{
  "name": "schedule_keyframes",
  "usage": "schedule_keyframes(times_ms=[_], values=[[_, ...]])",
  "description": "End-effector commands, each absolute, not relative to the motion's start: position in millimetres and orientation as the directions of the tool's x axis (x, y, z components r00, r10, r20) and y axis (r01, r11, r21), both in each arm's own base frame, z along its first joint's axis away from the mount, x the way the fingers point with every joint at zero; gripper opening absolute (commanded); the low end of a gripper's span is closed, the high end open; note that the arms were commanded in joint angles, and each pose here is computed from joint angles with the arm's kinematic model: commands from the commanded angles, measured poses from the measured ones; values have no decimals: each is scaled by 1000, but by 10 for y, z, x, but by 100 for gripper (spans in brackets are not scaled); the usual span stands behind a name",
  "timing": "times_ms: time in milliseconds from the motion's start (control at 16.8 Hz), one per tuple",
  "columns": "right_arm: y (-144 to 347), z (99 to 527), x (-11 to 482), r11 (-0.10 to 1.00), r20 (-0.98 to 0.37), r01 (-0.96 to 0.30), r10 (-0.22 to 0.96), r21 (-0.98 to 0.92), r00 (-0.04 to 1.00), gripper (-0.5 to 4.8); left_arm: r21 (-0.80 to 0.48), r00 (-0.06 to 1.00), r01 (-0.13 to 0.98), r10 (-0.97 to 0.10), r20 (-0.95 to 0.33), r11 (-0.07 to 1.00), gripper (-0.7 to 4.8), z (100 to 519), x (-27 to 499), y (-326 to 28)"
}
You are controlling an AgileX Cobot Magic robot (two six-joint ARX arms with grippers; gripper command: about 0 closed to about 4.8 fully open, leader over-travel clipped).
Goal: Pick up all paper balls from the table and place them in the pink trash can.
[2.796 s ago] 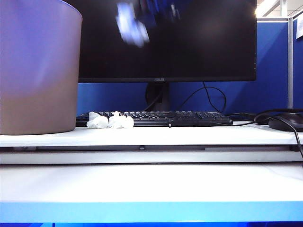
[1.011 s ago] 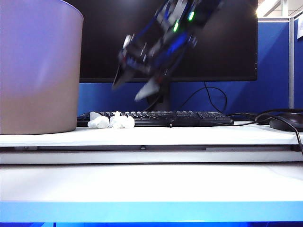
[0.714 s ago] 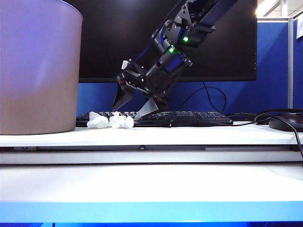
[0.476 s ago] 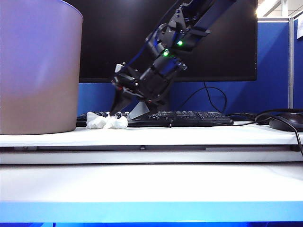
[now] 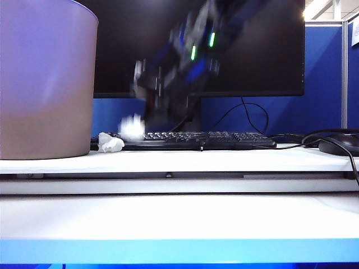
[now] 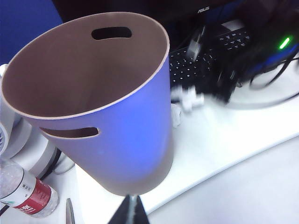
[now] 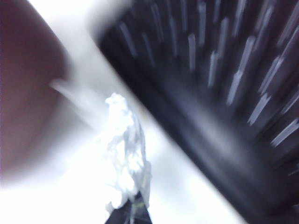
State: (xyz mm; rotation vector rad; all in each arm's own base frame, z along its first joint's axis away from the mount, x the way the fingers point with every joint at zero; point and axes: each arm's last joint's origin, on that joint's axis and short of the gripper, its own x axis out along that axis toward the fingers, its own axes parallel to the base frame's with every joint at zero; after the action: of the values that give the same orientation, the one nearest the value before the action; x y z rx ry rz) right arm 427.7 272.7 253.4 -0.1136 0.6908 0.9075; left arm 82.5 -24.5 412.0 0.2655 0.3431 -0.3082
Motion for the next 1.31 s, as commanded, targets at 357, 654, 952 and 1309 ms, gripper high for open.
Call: schedule_keyframes(times_ms=[357, 654, 952, 1309], values=[[3007, 4329, 3440, 446, 141, -888, 892, -113, 430, -6, 246, 939, 207, -121, -323, 947, -6, 4163, 835, -206], [3154, 4163, 3372, 435, 18, -896, 900, -94, 435, 479, 234, 954, 195, -129, -269, 952, -6, 4215, 827, -205], [2375, 4151, 3599, 701, -282, -713, 679, -27, 678, 479, 202, 931, 305, -247, -268, 931, -6, 4215, 790, -229], [2740, 2988, 4030, 576, -508, -810, 733, 110, 452, 479, 53, 502, 862, -835, -225, 504, -6, 4218, 806, -443]])
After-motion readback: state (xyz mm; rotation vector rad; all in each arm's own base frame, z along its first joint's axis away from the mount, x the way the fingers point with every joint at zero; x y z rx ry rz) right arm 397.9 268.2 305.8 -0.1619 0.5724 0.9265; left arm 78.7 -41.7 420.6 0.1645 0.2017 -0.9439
